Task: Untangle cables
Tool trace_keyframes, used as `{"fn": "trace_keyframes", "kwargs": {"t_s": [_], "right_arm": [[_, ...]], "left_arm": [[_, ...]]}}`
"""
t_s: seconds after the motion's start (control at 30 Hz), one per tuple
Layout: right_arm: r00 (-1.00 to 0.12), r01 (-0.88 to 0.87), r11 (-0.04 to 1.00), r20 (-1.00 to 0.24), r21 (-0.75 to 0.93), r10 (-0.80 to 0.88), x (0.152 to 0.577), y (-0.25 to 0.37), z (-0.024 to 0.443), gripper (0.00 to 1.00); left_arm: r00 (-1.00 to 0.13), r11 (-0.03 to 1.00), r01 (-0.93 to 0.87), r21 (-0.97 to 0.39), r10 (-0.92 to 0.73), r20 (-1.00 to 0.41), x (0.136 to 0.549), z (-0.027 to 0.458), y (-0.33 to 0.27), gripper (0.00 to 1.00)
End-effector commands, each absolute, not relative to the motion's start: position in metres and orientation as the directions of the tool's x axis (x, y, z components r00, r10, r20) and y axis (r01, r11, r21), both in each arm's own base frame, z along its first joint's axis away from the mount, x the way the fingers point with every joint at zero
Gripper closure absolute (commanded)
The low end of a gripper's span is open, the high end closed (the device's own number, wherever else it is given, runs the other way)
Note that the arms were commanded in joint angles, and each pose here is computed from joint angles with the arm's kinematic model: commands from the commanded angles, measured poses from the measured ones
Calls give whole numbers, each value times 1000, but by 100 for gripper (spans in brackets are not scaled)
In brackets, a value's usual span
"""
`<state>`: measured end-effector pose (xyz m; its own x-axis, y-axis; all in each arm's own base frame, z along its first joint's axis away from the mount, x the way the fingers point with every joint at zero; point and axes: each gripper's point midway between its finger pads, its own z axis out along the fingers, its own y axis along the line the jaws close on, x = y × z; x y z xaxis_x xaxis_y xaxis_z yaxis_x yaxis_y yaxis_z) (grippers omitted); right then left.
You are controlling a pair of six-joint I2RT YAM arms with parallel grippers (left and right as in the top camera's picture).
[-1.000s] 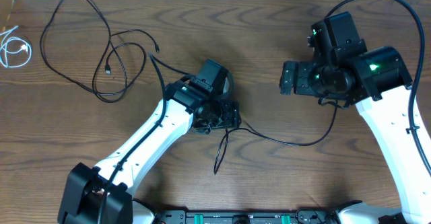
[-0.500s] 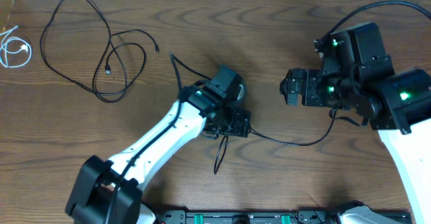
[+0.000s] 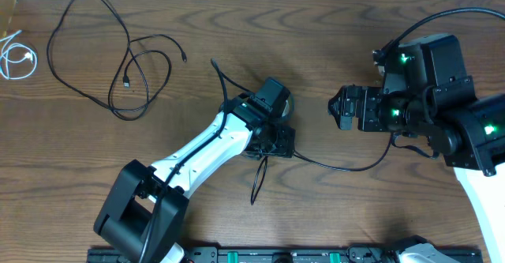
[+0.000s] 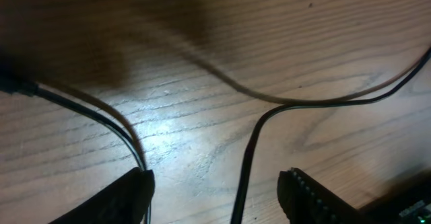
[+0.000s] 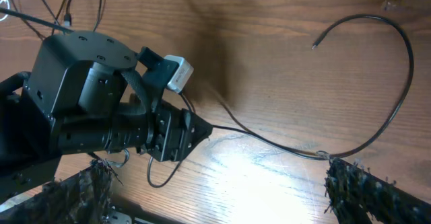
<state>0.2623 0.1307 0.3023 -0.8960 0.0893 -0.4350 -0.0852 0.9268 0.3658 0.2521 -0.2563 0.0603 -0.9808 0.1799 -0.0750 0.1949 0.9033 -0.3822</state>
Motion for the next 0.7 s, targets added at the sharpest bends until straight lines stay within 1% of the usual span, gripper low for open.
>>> {"fn": "trace_keyframes", "kwargs": {"t_s": [0.0, 0.07, 0.3, 0.5, 0.67], "right_arm": [[-892, -116, 920, -447, 374, 70, 260, 133, 307, 1], [-892, -117, 920, -447, 375, 69, 260, 133, 307, 1], [-897, -129, 908, -438, 398, 64, 257, 138, 308, 1], [-899, -134, 906, -434, 401, 60, 256, 139, 308, 1], [-898, -134, 906, -435, 401, 60, 256, 139, 308, 1]], "left_arm": [[-979, 891, 205, -404, 190, -77, 250, 64, -264, 40], [-977, 890, 213, -404, 199, -77, 248, 64, -266, 42], [-975, 889, 219, -401, 208, -73, 246, 62, -268, 42], [-978, 898, 203, -391, 202, -45, 245, 51, -268, 49], [-981, 898, 191, -396, 188, -46, 247, 51, -269, 55]]}}
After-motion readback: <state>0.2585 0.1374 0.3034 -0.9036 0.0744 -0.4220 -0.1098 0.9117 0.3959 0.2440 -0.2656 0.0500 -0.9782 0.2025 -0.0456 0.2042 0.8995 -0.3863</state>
